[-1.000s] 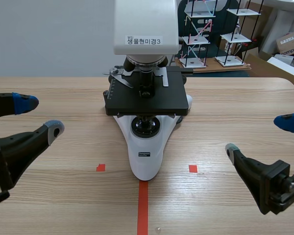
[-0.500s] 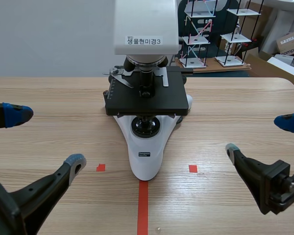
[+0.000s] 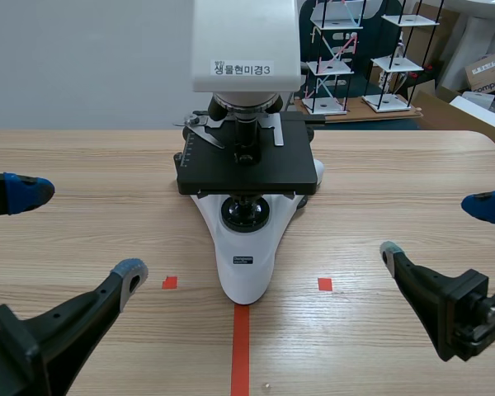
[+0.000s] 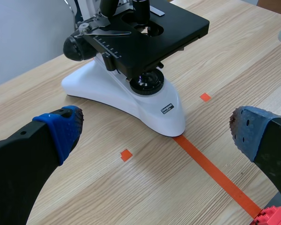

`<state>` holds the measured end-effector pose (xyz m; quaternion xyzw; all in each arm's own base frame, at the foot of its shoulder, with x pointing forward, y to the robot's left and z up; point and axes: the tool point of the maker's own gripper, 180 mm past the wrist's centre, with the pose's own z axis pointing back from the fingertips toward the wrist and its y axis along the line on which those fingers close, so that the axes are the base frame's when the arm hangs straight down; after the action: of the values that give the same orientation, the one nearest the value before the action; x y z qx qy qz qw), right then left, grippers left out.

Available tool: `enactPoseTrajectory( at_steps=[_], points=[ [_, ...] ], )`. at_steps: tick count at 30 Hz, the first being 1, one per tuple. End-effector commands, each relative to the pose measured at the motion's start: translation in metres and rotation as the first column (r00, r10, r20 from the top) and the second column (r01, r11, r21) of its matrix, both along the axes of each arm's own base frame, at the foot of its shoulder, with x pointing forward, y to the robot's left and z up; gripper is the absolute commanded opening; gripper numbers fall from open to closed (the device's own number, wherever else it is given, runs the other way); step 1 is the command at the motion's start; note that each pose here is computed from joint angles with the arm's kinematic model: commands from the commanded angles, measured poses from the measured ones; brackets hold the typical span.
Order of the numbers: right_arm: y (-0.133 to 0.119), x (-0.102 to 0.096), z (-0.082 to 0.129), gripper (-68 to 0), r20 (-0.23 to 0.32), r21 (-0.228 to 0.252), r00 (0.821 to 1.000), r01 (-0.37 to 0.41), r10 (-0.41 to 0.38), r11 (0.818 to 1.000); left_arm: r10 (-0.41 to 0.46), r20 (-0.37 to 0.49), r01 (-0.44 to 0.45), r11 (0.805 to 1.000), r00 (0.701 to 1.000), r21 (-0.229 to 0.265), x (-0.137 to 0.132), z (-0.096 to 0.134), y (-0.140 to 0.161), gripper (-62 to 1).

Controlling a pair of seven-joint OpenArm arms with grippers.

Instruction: Return to the home posture

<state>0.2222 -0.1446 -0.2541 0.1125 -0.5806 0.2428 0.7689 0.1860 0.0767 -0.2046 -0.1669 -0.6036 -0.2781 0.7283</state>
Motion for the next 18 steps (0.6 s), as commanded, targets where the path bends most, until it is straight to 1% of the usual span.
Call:
enactPoseTrajectory(
  at_steps=[1,10,18],
  points=[
    [0.001,0.003,0.009,0.4,0.029,0.007,1.0,-0.006,0.005,1.0,0.005,-0.005,-0.005,1.0,1.0,-0.017,0.0,0.001,-0.001,1.4],
    [0.001,0.003,0.009,0.4,0.029,0.007,1.0,-0.006,0.005,1.0,0.01,-0.013,-0.01,1.0,1.0,-0.007,0.002,-0.004,0.003,1.4],
    [0.001,0.003,0.009,0.4,0.028,0.006,1.0,-0.006,0.006,1.0,0.021,0.019,-0.021,1.0,1.0,0.001,0.013,-0.003,0.008,1.4]
  ],
)
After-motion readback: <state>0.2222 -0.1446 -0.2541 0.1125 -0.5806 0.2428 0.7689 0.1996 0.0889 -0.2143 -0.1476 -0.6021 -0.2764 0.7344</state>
